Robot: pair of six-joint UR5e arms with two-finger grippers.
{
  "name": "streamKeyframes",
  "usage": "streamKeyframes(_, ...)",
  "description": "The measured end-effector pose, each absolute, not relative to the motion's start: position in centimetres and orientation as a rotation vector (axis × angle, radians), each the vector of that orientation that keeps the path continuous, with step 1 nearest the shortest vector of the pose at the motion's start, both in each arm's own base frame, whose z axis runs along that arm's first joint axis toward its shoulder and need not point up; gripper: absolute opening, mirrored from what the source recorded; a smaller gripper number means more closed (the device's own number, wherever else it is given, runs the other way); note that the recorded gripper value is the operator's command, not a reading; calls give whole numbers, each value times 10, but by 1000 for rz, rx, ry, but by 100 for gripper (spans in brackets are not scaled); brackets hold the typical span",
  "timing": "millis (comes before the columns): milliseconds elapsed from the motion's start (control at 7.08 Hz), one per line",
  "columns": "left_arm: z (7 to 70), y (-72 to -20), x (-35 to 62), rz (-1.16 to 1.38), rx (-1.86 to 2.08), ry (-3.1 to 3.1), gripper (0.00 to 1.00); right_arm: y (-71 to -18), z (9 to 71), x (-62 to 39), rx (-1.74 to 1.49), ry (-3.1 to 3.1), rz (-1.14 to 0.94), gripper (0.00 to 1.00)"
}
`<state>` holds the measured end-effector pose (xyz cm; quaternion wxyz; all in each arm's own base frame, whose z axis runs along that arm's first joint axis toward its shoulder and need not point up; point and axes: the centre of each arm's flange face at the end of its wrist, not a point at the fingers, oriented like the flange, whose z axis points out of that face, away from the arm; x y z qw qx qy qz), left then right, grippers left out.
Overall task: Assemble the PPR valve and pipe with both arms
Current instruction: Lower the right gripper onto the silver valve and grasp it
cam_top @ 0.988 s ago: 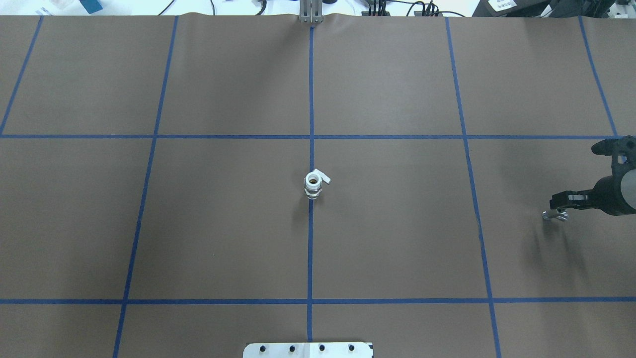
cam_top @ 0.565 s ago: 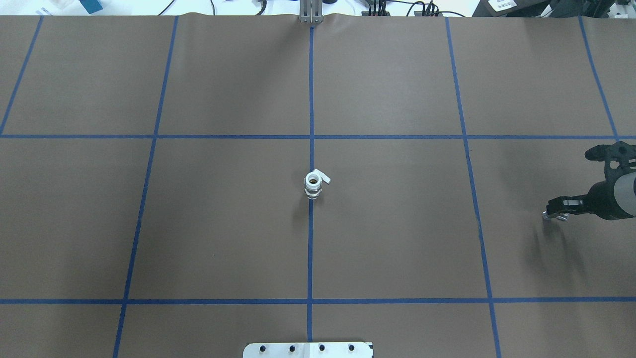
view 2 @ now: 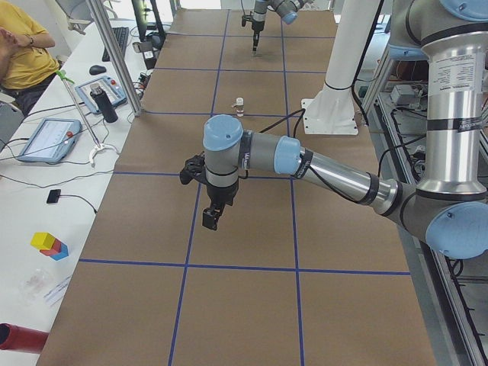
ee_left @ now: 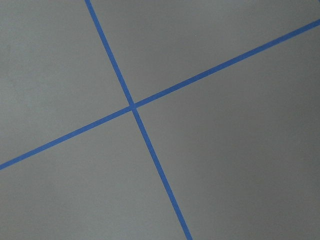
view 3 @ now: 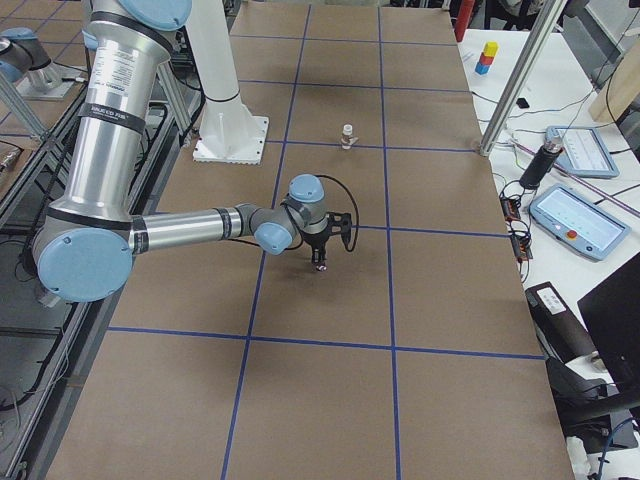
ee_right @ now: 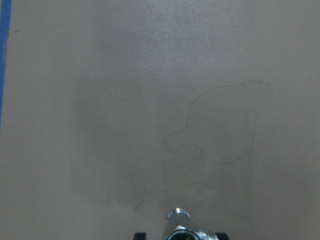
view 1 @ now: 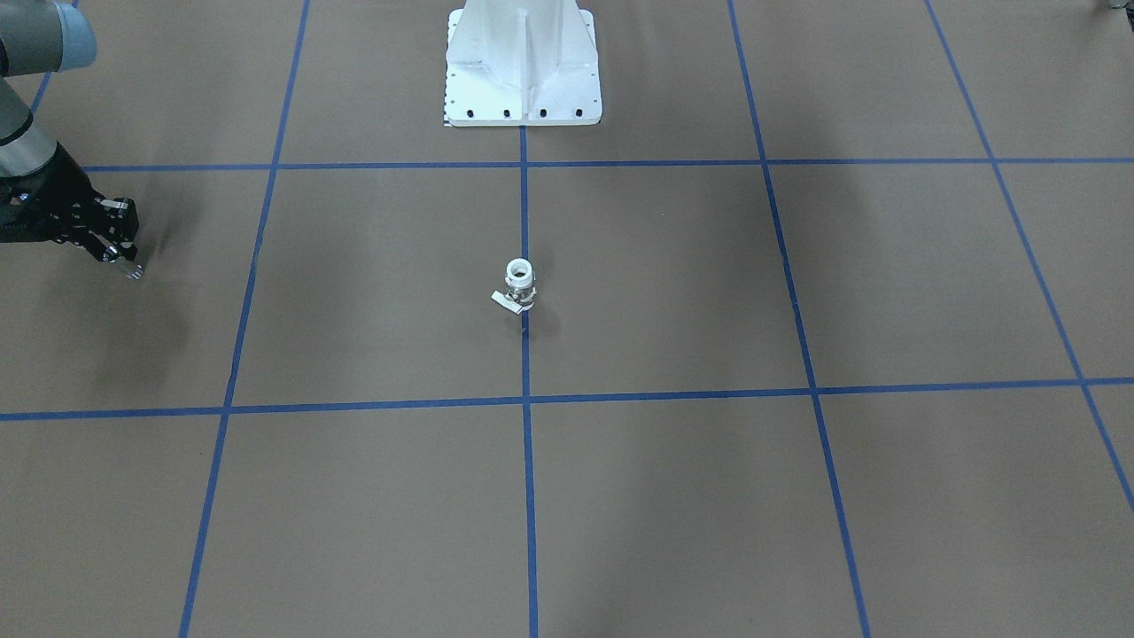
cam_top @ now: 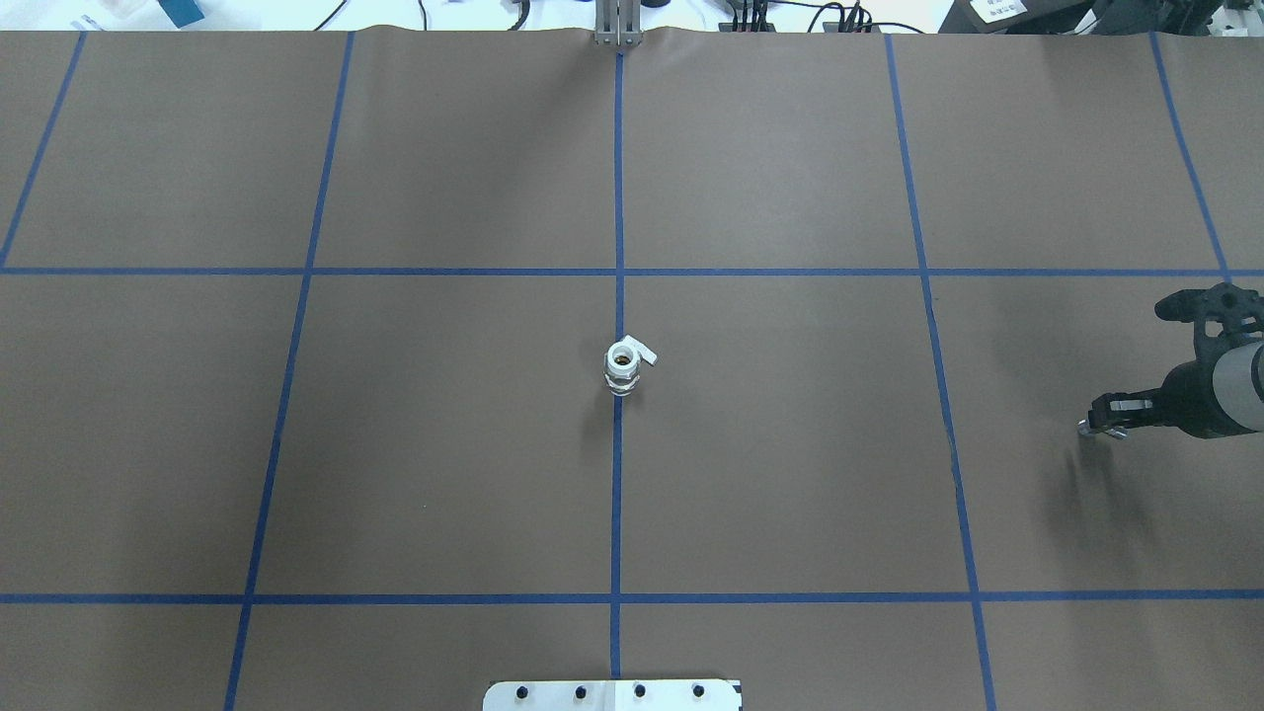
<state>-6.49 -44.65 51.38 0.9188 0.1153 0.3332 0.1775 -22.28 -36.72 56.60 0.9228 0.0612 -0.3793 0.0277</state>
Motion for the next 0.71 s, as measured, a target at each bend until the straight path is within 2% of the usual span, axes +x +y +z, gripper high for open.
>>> streamKeyframes(706, 520, -443, -67, 299, 203, 694, 100, -383, 546, -225, 145, -810, 60, 0)
